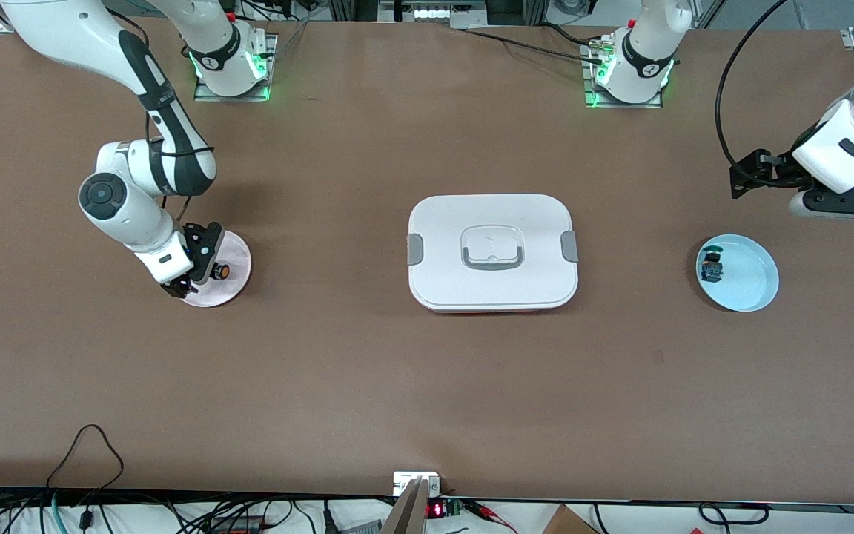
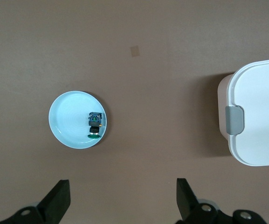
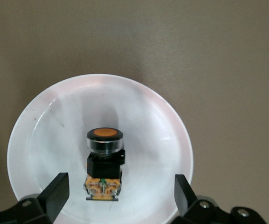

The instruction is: Transfer orange switch to right arm and place

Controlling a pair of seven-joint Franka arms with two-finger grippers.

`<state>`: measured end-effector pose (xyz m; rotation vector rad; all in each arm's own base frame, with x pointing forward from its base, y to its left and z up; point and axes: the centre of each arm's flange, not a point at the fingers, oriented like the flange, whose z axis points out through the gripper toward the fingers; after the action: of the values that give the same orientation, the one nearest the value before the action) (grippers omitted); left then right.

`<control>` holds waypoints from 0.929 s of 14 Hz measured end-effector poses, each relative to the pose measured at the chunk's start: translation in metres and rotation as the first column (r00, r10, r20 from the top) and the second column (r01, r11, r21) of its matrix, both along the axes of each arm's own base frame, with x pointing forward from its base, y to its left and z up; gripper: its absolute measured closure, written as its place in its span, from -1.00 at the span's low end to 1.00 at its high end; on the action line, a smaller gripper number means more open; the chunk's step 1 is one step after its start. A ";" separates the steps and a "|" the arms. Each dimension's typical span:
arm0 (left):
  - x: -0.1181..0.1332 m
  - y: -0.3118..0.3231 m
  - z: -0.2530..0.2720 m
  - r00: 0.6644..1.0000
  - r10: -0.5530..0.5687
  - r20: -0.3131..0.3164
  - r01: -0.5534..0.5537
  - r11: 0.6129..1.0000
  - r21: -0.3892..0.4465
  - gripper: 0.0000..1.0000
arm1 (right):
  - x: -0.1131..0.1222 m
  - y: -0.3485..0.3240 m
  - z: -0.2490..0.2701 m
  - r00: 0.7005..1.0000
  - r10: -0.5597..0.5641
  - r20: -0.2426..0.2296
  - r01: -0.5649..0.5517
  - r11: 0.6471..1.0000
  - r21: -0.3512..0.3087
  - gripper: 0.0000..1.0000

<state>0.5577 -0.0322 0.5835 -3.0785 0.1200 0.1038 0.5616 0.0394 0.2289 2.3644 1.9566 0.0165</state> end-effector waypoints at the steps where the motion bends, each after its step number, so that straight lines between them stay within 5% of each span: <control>1: 0.000 0.000 0.000 1.000 0.000 0.000 0.000 1.000 0.000 -1.00 | 0.002 0.000 0.009 1.000 -0.001 0.004 0.001 1.000 -0.001 -1.00; 7: 0.000 0.000 0.000 1.000 0.000 0.000 0.000 1.000 0.000 -1.00 | 0.019 -0.002 0.085 1.000 -0.028 -0.011 0.028 1.000 -0.011 -1.00; 11: 0.000 0.000 0.000 1.000 0.000 0.000 0.000 1.000 0.000 -1.00 | 0.029 -0.001 0.142 0.981 -0.191 -0.035 0.192 0.981 0.031 -1.00; 13: 0.000 0.000 0.000 1.000 0.002 0.000 -0.002 1.000 0.000 -1.00 | 0.034 0.000 0.166 0.948 -0.310 -0.079 0.314 0.948 0.046 -1.00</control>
<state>0.5578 -0.0320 0.5835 -3.0786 0.1171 0.1034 0.5959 0.0394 0.3953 2.7204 1.6043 -0.0289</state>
